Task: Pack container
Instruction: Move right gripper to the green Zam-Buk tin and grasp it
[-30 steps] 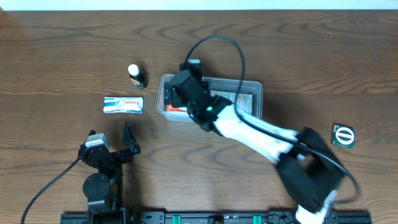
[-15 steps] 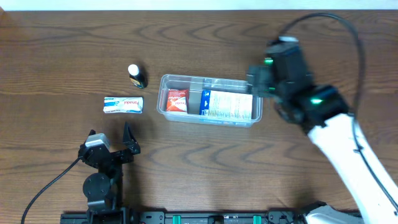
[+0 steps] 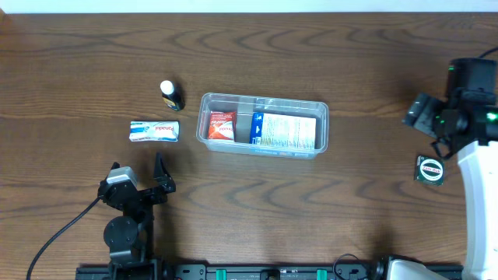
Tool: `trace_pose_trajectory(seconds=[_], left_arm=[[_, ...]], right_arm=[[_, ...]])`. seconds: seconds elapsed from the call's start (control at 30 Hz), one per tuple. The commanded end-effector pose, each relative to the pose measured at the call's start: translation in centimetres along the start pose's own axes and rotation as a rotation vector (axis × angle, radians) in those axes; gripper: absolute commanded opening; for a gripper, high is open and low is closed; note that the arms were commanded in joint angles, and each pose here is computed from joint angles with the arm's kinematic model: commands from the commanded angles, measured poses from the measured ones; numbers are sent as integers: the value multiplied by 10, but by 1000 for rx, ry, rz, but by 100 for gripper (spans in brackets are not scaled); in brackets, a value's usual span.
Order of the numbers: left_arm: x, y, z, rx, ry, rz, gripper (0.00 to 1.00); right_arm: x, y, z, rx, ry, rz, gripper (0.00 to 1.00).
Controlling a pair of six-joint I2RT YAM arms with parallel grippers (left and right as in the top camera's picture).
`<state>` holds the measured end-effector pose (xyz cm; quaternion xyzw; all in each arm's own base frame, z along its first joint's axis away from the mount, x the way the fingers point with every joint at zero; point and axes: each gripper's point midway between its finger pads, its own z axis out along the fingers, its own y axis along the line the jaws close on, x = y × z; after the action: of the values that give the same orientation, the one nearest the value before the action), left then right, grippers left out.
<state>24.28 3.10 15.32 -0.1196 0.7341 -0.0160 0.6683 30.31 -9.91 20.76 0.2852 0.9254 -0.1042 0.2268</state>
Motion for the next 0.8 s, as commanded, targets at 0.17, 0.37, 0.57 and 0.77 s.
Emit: trace_pose_trajectory(seconds=[0.17,0.37,0.57,0.77], left_arm=[[16,6,1,-25,45,18,98],[16,6,1,-25,45,18,98],[16,6,1,-25,45,18,98],[16,6,1,-25,45,18,98]], right_arm=[[-4,-36,59,94,120,-95,97],[26,-38,103,111,315,-122,99],[54,-24,126,41,464,-176,99],[70,-22,144,-10,555,-136,99]])
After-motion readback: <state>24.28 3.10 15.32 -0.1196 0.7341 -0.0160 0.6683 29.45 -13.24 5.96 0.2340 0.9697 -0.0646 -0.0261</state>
